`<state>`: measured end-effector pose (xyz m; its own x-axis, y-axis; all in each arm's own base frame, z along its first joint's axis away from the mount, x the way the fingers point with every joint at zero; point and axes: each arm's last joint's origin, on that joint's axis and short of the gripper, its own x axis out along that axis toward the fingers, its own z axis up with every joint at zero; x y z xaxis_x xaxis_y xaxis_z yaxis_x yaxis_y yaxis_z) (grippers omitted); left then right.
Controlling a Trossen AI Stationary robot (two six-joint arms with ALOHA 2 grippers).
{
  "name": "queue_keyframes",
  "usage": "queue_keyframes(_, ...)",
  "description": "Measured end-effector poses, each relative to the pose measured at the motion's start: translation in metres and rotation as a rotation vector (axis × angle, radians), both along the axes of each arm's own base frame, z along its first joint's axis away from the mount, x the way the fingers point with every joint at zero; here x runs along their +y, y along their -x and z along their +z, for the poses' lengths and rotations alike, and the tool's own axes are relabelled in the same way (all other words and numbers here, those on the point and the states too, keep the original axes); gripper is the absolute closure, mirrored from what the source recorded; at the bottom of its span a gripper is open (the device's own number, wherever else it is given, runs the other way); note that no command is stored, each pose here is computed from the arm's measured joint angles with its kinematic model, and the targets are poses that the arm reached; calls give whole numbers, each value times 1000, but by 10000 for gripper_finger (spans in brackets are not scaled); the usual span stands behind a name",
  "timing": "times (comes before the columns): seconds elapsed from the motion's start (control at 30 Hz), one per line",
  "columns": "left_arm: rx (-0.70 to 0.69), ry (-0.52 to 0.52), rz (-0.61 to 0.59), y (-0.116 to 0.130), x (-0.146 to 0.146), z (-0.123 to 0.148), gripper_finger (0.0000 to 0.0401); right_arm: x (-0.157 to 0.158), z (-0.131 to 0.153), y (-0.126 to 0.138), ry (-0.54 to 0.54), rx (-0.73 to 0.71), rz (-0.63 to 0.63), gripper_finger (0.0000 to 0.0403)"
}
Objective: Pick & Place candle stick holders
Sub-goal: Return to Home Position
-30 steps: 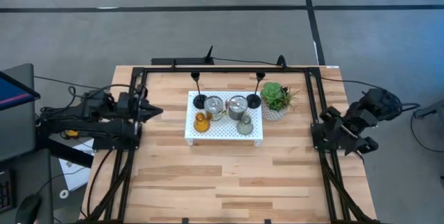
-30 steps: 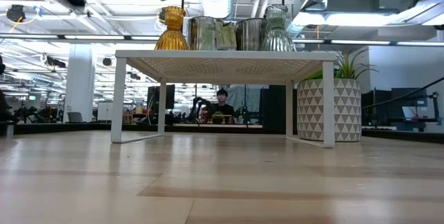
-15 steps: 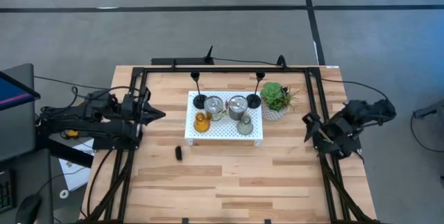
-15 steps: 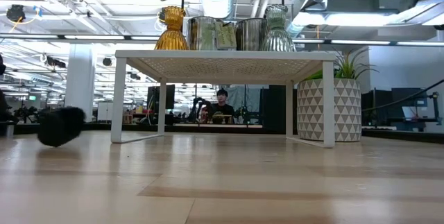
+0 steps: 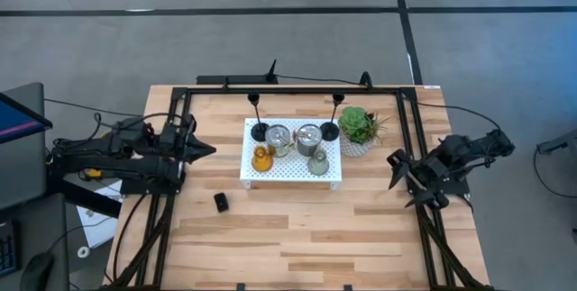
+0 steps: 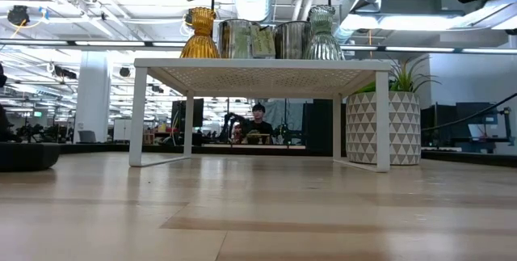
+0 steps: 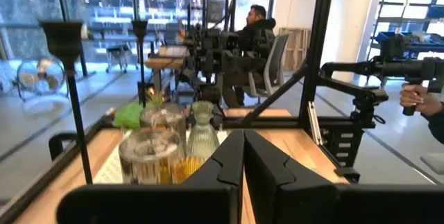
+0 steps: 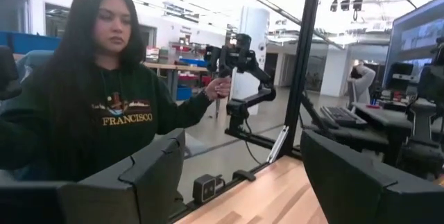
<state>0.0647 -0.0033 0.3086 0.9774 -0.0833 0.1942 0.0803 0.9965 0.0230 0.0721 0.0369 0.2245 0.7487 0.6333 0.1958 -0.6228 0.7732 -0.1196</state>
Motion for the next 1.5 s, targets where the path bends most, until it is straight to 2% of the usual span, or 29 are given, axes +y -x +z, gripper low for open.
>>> queue_keyframes(0.47, 94, 15, -2, -13, 0, -27, 389, 1, -11, -3, 0, 68, 4, 127)
queue_keyframes(0.67, 118, 15, -2, -17, 0, -38, 389, 4, -38, -12, 3, 58, 3, 127)
queue_keyframes(0.97, 113, 15, -3, -18, -1, -39, 389, 5, -44, -13, 0, 67, 4, 127)
queue_keyframes(1.17, 113, 14, -4, -19, -1, -40, 390, 5, -52, -14, 27, 142, 3, 127)
queue_keyframes(1.4, 144, 14, -24, -28, -1, -66, 390, 5, -53, -15, 30, 153, 0, 127)
queue_keyframes(1.5, 106, 13, -25, -33, -2, -79, 390, 5, -53, -15, 30, 153, 0, 127)
